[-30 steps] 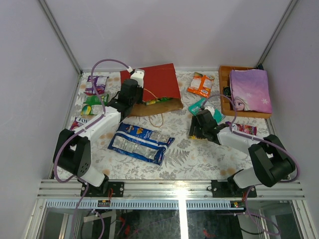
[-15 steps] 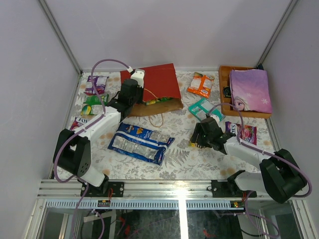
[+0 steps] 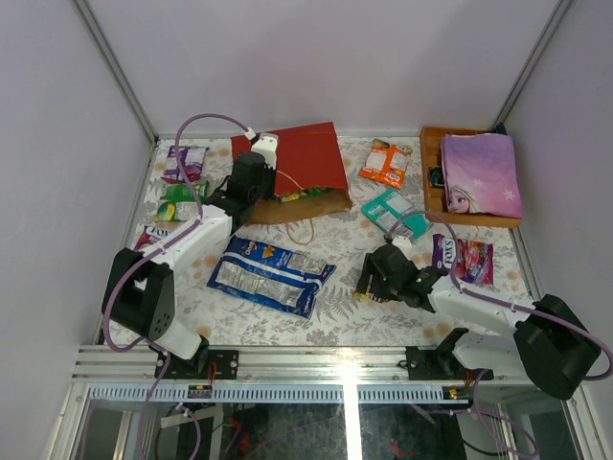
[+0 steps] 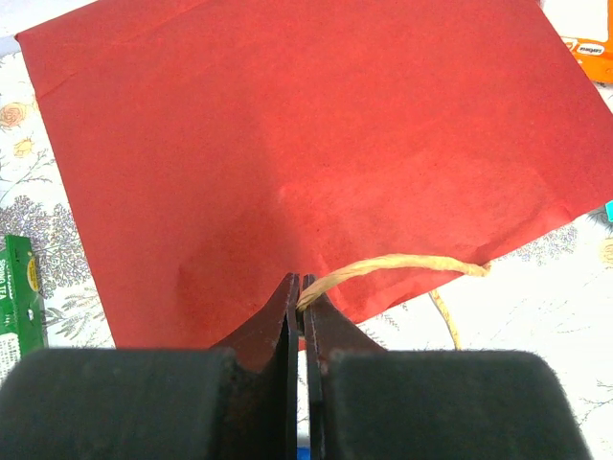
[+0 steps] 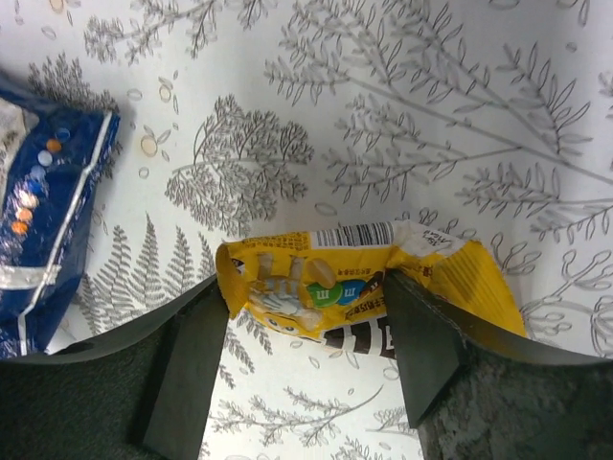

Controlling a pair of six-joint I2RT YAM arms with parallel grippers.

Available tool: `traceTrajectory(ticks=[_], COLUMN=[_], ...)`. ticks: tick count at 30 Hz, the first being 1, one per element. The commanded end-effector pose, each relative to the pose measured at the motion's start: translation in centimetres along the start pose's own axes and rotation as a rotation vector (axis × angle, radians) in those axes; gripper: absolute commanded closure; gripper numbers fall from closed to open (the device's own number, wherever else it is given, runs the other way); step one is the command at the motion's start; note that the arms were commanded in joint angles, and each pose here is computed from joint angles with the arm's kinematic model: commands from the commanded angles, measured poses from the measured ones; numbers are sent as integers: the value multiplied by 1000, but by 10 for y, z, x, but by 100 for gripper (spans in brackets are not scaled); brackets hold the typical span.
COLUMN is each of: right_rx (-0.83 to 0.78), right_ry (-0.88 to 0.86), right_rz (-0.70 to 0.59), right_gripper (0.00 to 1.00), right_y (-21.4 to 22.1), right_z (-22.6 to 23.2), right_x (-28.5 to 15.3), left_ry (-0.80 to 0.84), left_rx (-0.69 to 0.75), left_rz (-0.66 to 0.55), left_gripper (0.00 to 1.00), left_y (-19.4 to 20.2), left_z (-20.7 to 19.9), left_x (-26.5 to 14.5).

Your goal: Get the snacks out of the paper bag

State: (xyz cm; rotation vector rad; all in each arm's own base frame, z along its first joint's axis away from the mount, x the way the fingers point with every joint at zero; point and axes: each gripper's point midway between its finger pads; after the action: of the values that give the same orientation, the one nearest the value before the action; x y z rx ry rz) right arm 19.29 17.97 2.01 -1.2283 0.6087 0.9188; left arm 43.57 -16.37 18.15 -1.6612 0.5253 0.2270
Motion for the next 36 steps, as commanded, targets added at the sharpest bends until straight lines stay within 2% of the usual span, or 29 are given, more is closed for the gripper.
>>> traceTrajectory(ticks=[1,6,11,14,16,20,25,30,36], right_rx=[-62,-176,-191,-117,-12,206,438,691,789], right_ry=[152,159,-5,-193,-311,-449,-473,-527,-467], right_rz=[107,-138,-269,-311,-371,-527,-627,-583,-585], right_gripper=[25,14,9,9,9,10,16,22,26], right_y=[28,-60,-112,-130,-148,-185,-208,-224,-233], right_z=[-23,18,90,144,176,206,202,192,188], right_x=[-11,-30,-18,-4,2,11,36,73,114], left_ry=[20,22,4,5,1,6,56,60,63], left_rx=[-15,-17,-32,-48,-51,-59,-82,-89,-92], left_rz=[-58,-59,-37,-2,24,34,29,32,43], left_gripper=[100,99,97,96,96,97,96,96,96], left_y=[-18,-19,-18,-15,-11,-13,-17,-18,-16], left_z=[-3,-3,-1,-3,-3,-3,-12,-12,-11], left_x=[0,1,5,12,16,16,9,8,10])
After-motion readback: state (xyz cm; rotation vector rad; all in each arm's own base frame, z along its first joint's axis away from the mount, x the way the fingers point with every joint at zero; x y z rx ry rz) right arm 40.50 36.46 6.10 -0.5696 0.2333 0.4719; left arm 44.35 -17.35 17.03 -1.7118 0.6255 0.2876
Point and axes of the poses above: each gripper's point midway between its finger pads, its own x axis out along the fingers, its own z axis along the line the jaws close on, y = z × x, and after that the axes turned 10 degrees about -x, right-handed
